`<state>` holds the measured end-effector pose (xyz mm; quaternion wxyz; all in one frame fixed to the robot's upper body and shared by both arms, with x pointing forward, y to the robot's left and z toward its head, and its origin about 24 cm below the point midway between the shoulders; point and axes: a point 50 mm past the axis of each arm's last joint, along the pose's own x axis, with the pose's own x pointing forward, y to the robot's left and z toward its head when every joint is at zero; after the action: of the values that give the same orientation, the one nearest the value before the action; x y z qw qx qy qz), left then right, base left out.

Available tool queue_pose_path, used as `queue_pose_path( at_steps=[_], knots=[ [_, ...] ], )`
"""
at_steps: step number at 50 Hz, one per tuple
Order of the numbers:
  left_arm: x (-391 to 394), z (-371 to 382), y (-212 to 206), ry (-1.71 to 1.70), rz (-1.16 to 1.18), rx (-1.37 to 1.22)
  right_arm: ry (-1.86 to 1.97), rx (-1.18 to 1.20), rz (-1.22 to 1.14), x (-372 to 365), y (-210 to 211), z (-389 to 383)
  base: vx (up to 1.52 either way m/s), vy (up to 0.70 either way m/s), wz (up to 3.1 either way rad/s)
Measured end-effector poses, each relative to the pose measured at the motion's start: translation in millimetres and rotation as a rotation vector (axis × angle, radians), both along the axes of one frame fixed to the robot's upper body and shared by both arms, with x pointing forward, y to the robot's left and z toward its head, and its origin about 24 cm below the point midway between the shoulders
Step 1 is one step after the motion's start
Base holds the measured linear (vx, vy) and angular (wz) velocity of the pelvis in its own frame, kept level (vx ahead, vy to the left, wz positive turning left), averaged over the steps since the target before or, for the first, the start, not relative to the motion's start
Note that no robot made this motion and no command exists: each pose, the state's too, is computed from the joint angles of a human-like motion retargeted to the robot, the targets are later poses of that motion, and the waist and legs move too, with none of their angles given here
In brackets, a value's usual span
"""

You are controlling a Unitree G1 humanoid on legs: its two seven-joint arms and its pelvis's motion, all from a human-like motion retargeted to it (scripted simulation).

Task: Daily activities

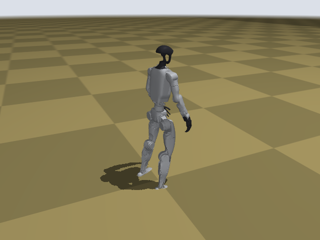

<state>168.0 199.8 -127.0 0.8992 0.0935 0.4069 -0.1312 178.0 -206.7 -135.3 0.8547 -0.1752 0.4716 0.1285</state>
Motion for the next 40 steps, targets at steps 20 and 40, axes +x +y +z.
queue_pose_path(
  at_steps=[20,40],
  knots=[
    [35,23,20,-0.067,-0.166,0.107,-1.563,0.212,0.337,157,94,340,-0.06,0.06,-0.26],
    [29,56,57,-0.243,-0.292,0.353,-2.734,0.337,0.324,-26,88,492,-0.09,0.05,-0.23]
  ],
)
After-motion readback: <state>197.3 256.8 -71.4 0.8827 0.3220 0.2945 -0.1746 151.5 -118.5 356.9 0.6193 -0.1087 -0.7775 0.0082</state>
